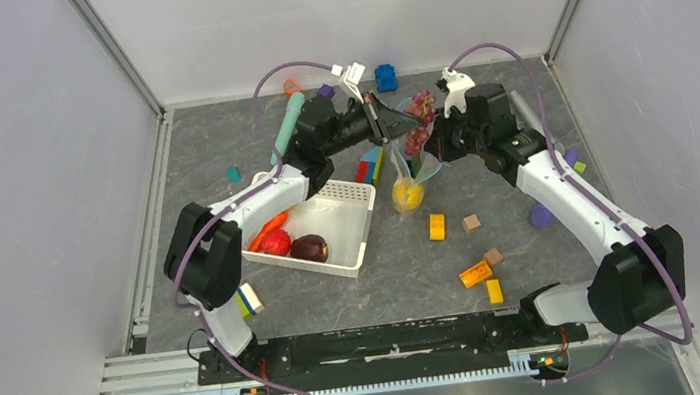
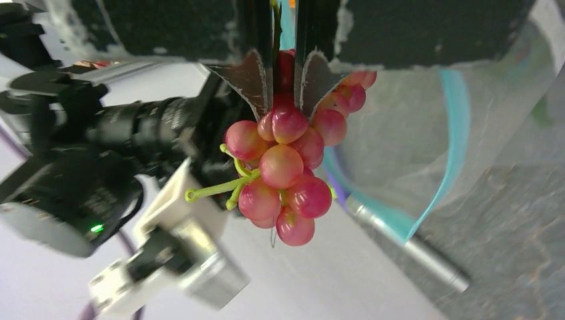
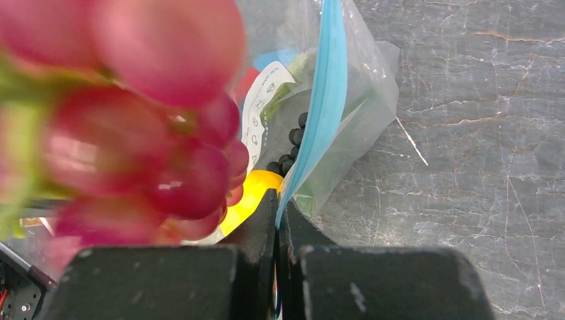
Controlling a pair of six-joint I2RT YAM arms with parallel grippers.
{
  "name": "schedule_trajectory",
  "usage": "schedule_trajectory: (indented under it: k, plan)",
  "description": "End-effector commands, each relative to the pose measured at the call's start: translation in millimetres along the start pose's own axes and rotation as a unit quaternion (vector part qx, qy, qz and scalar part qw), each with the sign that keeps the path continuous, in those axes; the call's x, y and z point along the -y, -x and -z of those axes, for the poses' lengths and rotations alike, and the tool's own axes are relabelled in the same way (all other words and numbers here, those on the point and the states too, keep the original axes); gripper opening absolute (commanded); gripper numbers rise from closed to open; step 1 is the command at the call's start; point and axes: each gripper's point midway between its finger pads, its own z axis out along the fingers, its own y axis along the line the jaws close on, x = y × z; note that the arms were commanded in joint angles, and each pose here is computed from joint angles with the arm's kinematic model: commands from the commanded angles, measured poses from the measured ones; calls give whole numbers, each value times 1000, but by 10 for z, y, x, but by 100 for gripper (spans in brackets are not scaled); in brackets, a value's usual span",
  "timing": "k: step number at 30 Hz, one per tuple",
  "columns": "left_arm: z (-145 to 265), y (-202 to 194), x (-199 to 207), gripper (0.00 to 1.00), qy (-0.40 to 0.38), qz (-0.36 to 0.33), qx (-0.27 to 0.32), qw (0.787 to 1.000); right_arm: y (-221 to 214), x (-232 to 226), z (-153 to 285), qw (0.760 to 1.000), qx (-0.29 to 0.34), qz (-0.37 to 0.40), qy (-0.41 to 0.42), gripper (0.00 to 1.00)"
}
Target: Place the food in the zip-top bag and seal the zipper
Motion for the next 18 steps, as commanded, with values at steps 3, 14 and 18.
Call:
schedule_trajectory:
  k: [3, 14, 18]
  plan:
    - [169, -78, -113, 12, 56, -38, 10, 998, 211, -44, 126, 999, 37, 16, 2, 0]
    - [239, -143, -217, 49, 106, -66, -4, 992, 229, -35, 147, 999, 40, 16, -2, 1]
    - [254, -122, -168, 100, 105, -72, -6, 992, 228, -40, 142, 999, 39, 16, -1, 1]
